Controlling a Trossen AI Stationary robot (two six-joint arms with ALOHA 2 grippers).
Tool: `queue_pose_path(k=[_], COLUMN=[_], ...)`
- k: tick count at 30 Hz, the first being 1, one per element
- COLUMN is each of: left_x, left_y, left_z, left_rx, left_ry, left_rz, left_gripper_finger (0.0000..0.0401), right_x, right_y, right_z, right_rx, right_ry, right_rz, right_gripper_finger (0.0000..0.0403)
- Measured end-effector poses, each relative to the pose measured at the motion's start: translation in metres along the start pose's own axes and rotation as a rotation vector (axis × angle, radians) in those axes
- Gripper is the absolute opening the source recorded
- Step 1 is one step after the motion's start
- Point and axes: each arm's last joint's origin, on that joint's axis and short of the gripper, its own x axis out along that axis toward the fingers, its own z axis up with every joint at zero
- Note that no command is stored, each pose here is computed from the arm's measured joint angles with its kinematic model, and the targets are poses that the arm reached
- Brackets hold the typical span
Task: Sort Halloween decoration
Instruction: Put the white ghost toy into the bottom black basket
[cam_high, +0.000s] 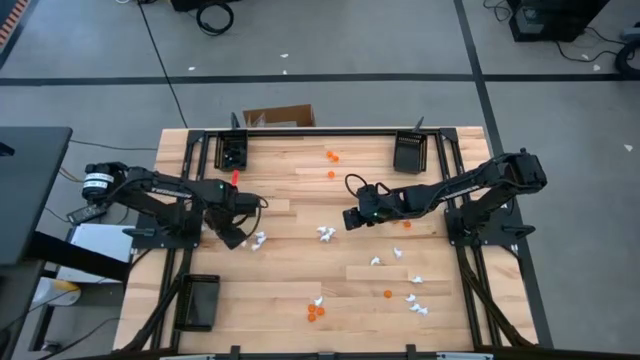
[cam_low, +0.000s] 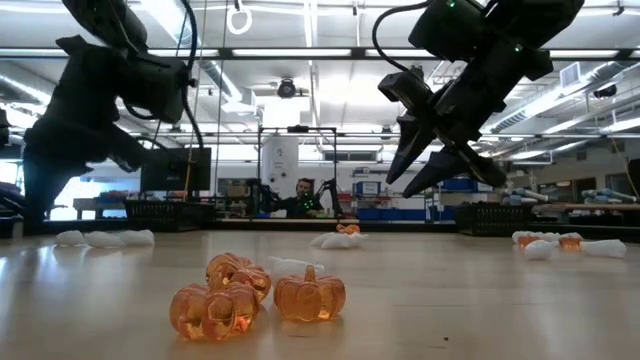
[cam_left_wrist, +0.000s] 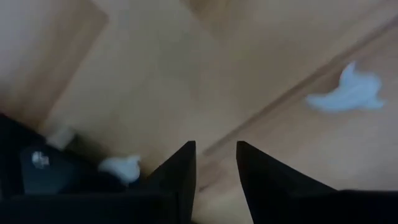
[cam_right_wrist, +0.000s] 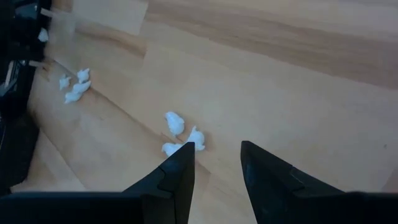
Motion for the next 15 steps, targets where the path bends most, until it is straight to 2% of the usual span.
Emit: queue_pose_path(k=[8, 15], left_x=[0.013, 0.021], left_y=[-0.006, -0.011], left_z=[0.009, 0.018], left_rx=[0.105, 0.269], left_ry=[0.233, 0.375], left_rz=[0.131, 0.22], left_gripper_finger=[0.0123, 0.0123], right_x=[0.001, 0.0], right_y=[0.0, 0.002], right_z=[0.004, 0.0], right_rx=[-0.039, -0.071], right_ry=[-0.023, -0.02], right_rz=[0.003, 0.015], right_gripper_finger=[0.0137, 0.0137])
